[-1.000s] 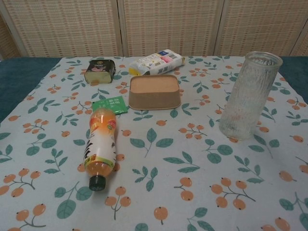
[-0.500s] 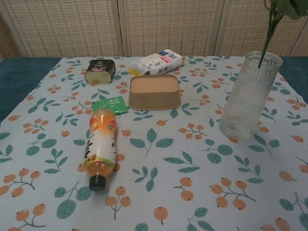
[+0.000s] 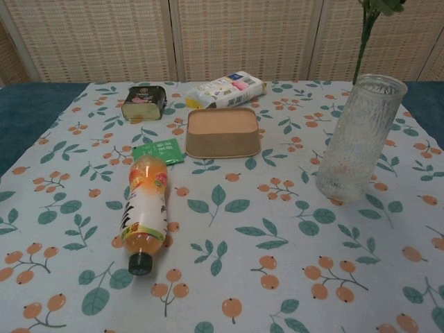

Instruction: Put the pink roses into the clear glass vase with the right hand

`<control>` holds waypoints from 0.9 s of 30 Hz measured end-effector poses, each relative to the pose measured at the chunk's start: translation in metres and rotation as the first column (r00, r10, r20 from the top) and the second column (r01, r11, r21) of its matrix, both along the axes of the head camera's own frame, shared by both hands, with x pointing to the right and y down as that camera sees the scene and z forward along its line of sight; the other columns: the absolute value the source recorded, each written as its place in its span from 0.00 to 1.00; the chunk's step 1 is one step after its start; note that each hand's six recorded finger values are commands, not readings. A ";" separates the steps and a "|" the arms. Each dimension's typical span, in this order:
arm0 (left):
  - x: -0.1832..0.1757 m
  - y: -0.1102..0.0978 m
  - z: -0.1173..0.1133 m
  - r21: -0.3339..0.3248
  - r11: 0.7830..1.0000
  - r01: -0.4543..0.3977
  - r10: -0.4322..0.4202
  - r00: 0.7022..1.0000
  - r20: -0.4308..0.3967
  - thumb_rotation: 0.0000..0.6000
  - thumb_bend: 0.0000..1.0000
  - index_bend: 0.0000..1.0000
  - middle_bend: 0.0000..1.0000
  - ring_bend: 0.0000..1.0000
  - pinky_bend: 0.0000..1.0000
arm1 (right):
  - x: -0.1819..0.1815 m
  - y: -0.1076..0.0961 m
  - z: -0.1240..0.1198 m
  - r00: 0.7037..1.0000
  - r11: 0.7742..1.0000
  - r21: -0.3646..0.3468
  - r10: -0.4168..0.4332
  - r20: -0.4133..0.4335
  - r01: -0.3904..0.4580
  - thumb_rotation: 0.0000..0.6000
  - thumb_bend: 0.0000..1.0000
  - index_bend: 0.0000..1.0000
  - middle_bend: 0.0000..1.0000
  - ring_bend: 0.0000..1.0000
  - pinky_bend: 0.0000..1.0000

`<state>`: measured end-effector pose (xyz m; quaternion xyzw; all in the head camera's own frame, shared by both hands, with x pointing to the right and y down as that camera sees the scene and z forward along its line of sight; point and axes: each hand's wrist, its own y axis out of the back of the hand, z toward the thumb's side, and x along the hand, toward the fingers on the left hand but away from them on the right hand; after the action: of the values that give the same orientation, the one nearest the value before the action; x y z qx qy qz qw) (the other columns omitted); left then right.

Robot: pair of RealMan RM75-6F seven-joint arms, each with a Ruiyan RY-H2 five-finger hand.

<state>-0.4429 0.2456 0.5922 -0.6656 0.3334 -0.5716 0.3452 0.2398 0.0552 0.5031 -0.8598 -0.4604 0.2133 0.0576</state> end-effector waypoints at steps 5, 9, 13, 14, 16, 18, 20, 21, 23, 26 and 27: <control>0.001 0.000 0.000 0.001 1.000 -0.002 0.002 1.000 0.000 1.00 0.42 0.13 0.11 0.25 0.37 | 0.000 0.002 -0.004 1.000 1.000 0.012 -0.008 0.008 0.008 1.00 0.60 0.89 0.92 0.91 1.00; 0.001 0.000 0.000 0.001 1.000 -0.002 0.002 1.000 0.001 1.00 0.42 0.13 0.11 0.25 0.38 | -0.001 0.004 -0.010 1.000 0.999 0.036 -0.016 0.008 0.016 1.00 0.60 0.89 0.92 0.91 1.00; 0.001 0.000 0.000 0.000 1.000 -0.005 0.005 1.000 0.000 1.00 0.42 0.13 0.11 0.25 0.38 | -0.001 0.009 -0.019 1.000 0.997 0.071 -0.018 -0.003 0.018 1.00 0.60 0.89 0.92 0.91 1.00; 0.001 0.001 0.000 0.000 1.000 -0.005 0.005 1.000 0.000 1.00 0.42 0.13 0.11 0.25 0.38 | 0.000 0.010 -0.021 1.000 0.997 0.077 -0.017 -0.011 0.018 1.00 0.60 0.89 0.92 0.91 1.00; 0.001 0.000 0.000 0.001 1.000 -0.006 0.006 1.000 -0.001 1.00 0.42 0.13 0.11 0.25 0.37 | 0.001 0.011 -0.023 0.999 0.995 0.095 -0.011 -0.036 0.014 1.00 0.60 0.89 0.92 0.91 1.00; 0.001 0.001 0.000 0.001 1.000 -0.006 0.006 1.000 -0.001 1.00 0.42 0.13 0.11 0.25 0.37 | 0.003 0.012 -0.025 0.998 0.994 0.110 -0.003 -0.063 0.010 1.00 0.60 0.89 0.92 0.91 1.00; 0.002 0.001 0.000 0.001 1.000 -0.007 0.007 1.000 0.000 1.00 0.42 0.13 0.11 0.25 0.37 | 0.006 0.012 -0.024 0.995 0.993 0.118 0.009 -0.096 0.002 1.00 0.60 0.89 0.92 0.91 1.00; 0.002 0.001 0.000 0.000 1.000 -0.008 0.008 1.000 0.000 1.00 0.42 0.13 0.11 0.25 0.37 | 0.007 0.012 -0.023 0.994 0.993 0.117 0.013 -0.105 0.000 1.00 0.60 0.89 0.92 0.91 1.00; 0.002 0.001 0.000 -0.002 1.000 -0.009 0.009 1.000 -0.002 1.00 0.42 0.13 0.11 0.25 0.37 | 0.008 0.011 -0.019 0.994 0.995 0.101 0.017 -0.108 -0.006 1.00 0.60 0.89 0.92 0.91 1.00; 0.002 0.001 0.001 -0.002 1.000 -0.009 0.009 1.000 0.001 1.00 0.42 0.13 0.11 0.25 0.37 | 0.012 0.007 -0.011 0.995 0.998 0.063 0.028 -0.091 -0.022 1.00 0.60 0.89 0.92 0.91 1.00; 0.002 0.001 0.001 -0.002 1.000 -0.008 0.008 1.000 0.002 1.00 0.42 0.13 0.11 0.25 0.38 | 0.014 0.006 -0.008 0.996 0.998 0.054 0.032 -0.087 -0.027 1.00 0.60 0.89 0.92 0.91 1.00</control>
<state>-0.4410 0.2465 0.5929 -0.6668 0.3299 -0.5710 0.3472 0.2533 0.0614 0.4954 -0.8409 -0.4755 0.2394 0.0972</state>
